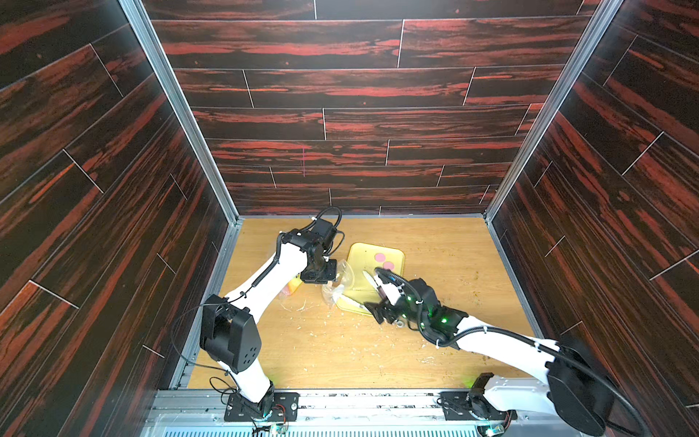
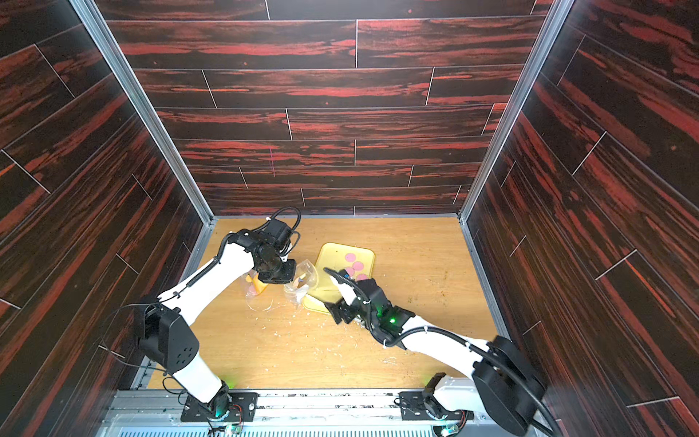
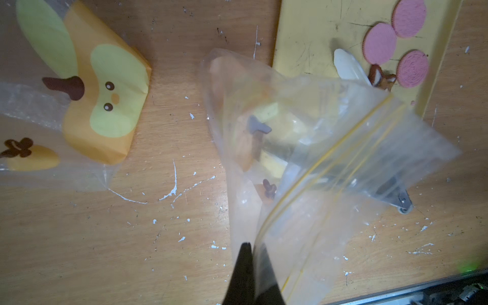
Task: Put the cookies into a resealable bag to prevent moisture
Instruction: Pick up the clamp from the tray.
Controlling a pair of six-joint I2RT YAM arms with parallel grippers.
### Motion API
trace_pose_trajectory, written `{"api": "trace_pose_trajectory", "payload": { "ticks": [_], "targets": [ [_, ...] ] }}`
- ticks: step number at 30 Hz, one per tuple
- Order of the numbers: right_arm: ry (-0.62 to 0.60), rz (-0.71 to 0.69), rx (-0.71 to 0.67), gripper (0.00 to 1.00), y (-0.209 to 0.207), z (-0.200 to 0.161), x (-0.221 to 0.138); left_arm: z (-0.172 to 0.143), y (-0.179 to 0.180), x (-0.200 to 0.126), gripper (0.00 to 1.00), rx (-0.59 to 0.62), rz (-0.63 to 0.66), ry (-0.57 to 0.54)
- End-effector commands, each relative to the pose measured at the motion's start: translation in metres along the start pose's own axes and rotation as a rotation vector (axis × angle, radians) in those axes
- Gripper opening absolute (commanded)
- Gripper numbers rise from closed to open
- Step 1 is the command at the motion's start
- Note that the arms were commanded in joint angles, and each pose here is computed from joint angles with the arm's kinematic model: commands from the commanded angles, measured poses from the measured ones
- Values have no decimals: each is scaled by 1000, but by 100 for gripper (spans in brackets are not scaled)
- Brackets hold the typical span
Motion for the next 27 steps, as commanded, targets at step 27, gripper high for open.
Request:
{"api": "trace_pose_trajectory", "payload": {
  "ticks": [27],
  "targets": [
    [293, -42, 37, 76, -45, -85, 79, 0, 7, -1, 0, 10, -6, 25]
  ]
}}
Point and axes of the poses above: each gripper's point midway between its finger pads, its own x axis out along the fingers, its own y axis along the line the jaws close on, z = x × y, the point moved 2 cm from there along -x, back along the fingers, and after that the axes turned 10 degrees about x, right-handed, at the moved point
